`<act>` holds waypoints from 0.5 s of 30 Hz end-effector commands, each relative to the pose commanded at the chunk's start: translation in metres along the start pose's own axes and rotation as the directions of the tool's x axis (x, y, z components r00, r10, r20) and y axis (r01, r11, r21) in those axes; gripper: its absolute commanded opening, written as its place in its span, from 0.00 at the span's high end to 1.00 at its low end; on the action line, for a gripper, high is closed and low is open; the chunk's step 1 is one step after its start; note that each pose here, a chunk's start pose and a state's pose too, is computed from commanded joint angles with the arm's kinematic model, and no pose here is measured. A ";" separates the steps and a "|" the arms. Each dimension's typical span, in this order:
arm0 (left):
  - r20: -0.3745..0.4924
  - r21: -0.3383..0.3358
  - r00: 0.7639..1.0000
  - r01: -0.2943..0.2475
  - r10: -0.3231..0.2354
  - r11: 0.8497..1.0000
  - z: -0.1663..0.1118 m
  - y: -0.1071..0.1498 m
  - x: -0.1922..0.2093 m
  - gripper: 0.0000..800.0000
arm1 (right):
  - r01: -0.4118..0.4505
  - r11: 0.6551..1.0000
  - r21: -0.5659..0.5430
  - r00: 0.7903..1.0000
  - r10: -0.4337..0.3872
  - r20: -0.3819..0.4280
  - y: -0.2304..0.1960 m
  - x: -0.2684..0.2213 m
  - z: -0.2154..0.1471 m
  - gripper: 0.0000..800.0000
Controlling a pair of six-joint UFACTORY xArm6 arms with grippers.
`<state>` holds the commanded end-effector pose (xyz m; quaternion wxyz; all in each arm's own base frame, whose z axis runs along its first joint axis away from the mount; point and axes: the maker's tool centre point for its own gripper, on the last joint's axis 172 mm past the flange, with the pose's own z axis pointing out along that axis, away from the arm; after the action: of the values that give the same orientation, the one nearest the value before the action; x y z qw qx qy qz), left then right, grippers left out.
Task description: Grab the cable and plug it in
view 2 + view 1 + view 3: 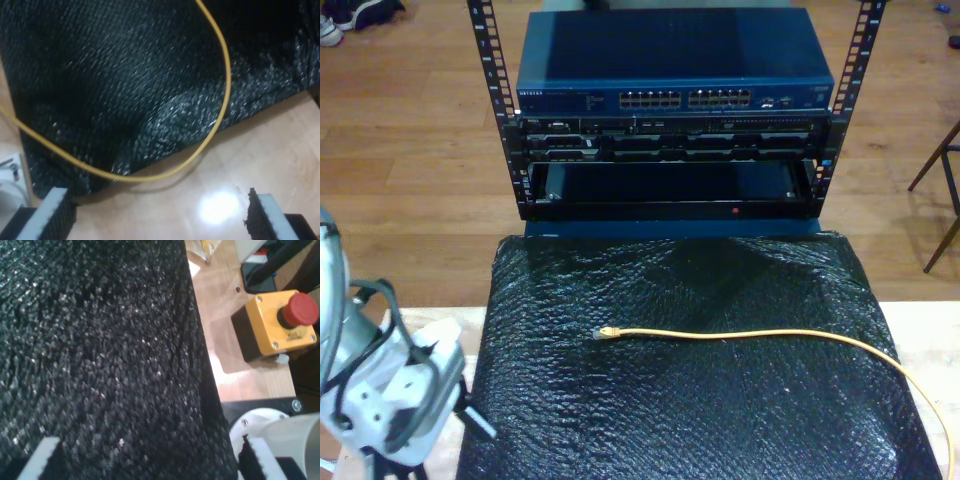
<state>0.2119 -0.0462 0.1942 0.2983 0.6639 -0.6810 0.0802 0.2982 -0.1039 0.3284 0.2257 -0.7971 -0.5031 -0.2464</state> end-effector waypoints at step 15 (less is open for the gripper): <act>0.028 0.045 1.000 -0.004 0.003 0.999 -0.029 -0.026 0.006 0.00 | 0.092 0.993 0.075 0.989 -0.100 0.106 0.014 0.083 0.084 0.00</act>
<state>0.2458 -0.0397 0.2134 0.2735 0.6702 -0.6845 0.0866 0.3559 -0.0013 0.3127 0.2134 -0.7758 -0.5608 -0.1950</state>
